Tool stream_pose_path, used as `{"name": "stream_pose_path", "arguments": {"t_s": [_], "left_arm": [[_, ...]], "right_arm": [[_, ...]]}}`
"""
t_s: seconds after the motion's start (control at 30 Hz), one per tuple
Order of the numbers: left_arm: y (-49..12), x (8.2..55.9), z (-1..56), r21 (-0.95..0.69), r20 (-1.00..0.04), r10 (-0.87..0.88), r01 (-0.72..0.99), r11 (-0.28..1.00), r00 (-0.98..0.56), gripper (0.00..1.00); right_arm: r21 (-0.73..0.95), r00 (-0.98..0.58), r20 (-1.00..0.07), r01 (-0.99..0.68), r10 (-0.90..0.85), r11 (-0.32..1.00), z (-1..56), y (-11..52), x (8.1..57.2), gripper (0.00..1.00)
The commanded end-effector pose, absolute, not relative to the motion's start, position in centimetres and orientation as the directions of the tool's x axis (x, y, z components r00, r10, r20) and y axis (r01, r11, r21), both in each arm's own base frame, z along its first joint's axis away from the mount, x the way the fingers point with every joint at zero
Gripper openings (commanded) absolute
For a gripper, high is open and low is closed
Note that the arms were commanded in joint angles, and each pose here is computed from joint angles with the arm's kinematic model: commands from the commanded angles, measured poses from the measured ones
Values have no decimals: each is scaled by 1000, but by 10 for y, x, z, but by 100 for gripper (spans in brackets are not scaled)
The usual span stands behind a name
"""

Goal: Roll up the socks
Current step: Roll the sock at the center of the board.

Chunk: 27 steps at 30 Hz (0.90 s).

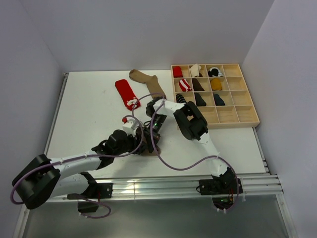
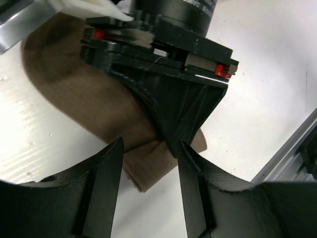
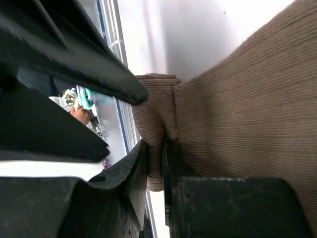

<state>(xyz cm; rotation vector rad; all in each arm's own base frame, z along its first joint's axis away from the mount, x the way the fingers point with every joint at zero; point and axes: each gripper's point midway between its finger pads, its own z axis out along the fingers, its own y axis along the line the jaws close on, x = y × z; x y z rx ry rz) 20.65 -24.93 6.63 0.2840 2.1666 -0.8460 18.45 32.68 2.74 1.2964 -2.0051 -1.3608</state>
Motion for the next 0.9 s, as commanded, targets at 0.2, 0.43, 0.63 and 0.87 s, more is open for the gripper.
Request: {"name": "stream_pose_path", "arguments": {"t_s": [0.2,0.43,0.63,0.87], "left_arm": [[-269,219,73,-424,-768,-11,495,758,-641,52],[-268,214,63,-416,-739,25,485,769,-673,52],[-270,210,54,-420,-708,56,483,768,-704,50],[-272,208,47,-427,-680,70,472,771,-730,45]], "right_arm": [[864,-491,-84,-470,-867,182,7,307,192,19],[863,-526,-49,-450,-849,229,0,303,200,19],[853,-546,-24,-449,-838,268,-4,300,205,19],[841,-556,-11,-455,-831,293,-7,299,208,19]]}}
